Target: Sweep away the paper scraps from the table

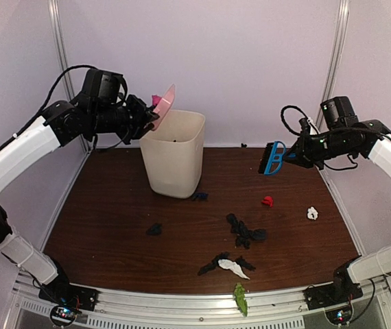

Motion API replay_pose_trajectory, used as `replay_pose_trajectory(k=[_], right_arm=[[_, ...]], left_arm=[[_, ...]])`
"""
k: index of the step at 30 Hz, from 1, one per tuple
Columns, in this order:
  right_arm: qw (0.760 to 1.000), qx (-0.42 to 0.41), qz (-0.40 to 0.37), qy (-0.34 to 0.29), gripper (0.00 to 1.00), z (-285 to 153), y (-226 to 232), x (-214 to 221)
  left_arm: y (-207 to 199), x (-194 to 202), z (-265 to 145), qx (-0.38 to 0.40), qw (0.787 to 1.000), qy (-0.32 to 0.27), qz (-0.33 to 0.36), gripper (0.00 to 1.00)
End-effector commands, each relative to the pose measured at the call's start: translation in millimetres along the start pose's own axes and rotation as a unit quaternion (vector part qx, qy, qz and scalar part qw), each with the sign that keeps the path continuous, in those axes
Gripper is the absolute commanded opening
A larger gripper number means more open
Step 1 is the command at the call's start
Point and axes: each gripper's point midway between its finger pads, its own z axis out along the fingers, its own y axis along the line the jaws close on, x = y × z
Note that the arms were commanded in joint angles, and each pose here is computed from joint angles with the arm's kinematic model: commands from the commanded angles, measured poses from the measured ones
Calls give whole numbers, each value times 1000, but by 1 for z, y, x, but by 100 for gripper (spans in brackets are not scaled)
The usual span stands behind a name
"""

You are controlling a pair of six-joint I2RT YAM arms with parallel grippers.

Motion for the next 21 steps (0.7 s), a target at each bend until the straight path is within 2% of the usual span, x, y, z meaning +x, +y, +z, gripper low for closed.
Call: replay_pose_trajectory(k=[1, 4, 8, 11, 17, 21], right_arm=[[1000, -6, -1, -29, 0, -9, 5, -12], [999, -5, -2, -32, 0, -12, 4, -9], [999, -2, -1, -33, 0, -15, 1, -7], [999, -2, -1, -37, 0, -18, 1, -5], [999, -2, 1, -39, 0, -21, 0, -2], [999, -2, 1, -40, 0, -23, 0, -1]], left_arm=[[-19, -3, 2, 42, 996, 30, -74, 0], [-24, 10, 16, 63, 990, 91, -93, 0], [-35, 13, 24, 80, 987, 106, -92, 0], [-38, 16, 28, 78, 981, 120, -129, 0], [-50, 39, 40, 104, 952, 205, -201, 0], [-72, 32, 37, 150, 948, 201, -198, 0]])
